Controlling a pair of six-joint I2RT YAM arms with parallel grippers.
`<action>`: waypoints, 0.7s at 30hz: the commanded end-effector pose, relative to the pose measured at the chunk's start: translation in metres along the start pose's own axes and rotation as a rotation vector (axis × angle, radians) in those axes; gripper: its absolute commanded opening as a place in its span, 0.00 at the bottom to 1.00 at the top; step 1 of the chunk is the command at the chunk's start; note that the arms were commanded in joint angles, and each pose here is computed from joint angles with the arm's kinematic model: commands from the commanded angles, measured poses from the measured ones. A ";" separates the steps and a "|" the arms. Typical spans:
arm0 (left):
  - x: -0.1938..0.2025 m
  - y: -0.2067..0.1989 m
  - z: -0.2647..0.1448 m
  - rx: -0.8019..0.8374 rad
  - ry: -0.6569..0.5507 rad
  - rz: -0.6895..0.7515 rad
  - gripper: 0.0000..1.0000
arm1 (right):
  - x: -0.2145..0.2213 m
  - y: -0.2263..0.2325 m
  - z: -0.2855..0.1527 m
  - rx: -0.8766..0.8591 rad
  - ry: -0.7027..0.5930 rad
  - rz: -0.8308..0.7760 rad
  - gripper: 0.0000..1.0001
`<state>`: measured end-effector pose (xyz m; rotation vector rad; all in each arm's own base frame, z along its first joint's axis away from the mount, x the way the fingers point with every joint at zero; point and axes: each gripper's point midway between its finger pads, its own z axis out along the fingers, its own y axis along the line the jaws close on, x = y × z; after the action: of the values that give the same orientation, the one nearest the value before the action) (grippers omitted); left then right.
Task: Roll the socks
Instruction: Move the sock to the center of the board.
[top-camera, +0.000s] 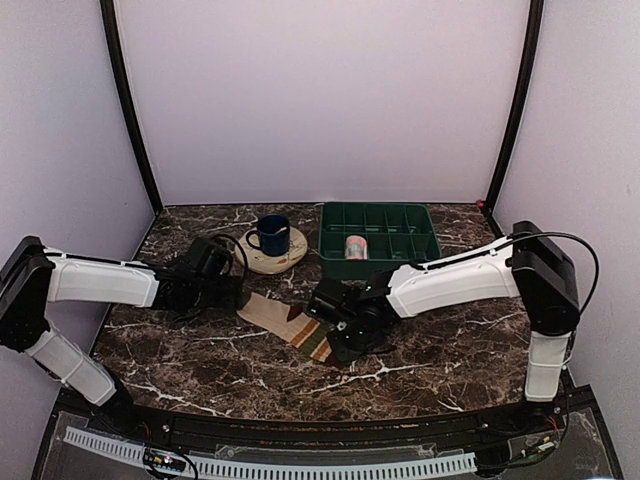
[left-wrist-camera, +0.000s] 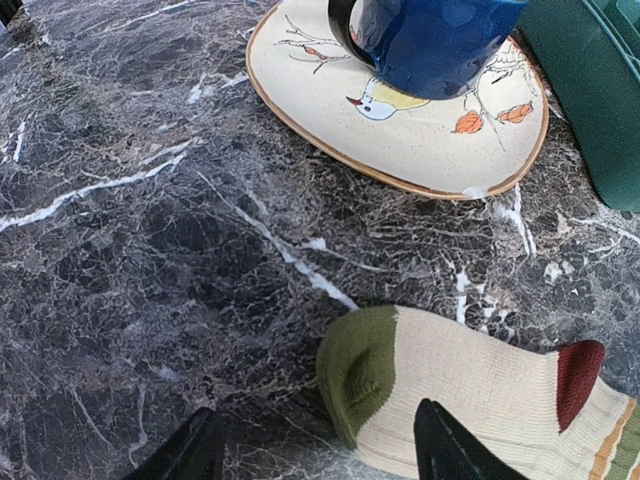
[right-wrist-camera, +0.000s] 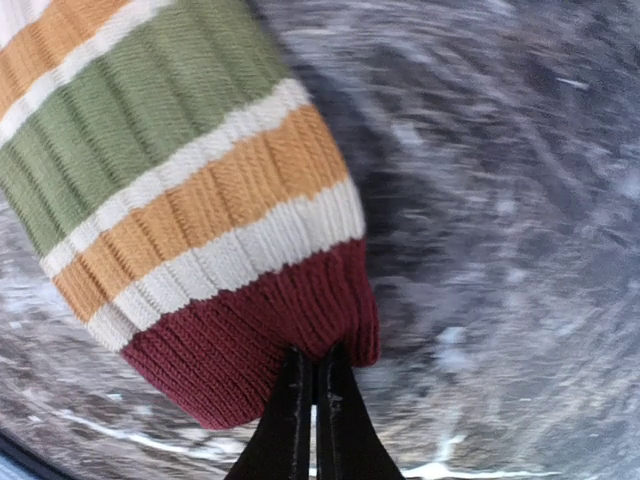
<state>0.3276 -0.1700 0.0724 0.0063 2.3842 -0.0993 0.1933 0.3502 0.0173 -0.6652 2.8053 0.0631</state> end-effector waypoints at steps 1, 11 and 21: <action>-0.004 0.003 -0.004 -0.002 -0.007 0.013 0.68 | 0.038 -0.083 0.020 0.264 0.146 -0.037 0.00; 0.004 -0.019 0.014 0.075 0.032 0.038 0.67 | 0.005 -0.132 0.018 0.335 0.110 -0.008 0.00; 0.001 -0.032 0.011 0.118 0.019 0.059 0.66 | -0.033 -0.149 0.017 0.358 0.068 0.005 0.02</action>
<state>0.3270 -0.1909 0.0513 0.1093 2.4344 -0.1685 0.2910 0.2443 0.0212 -0.5408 2.7504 -0.3724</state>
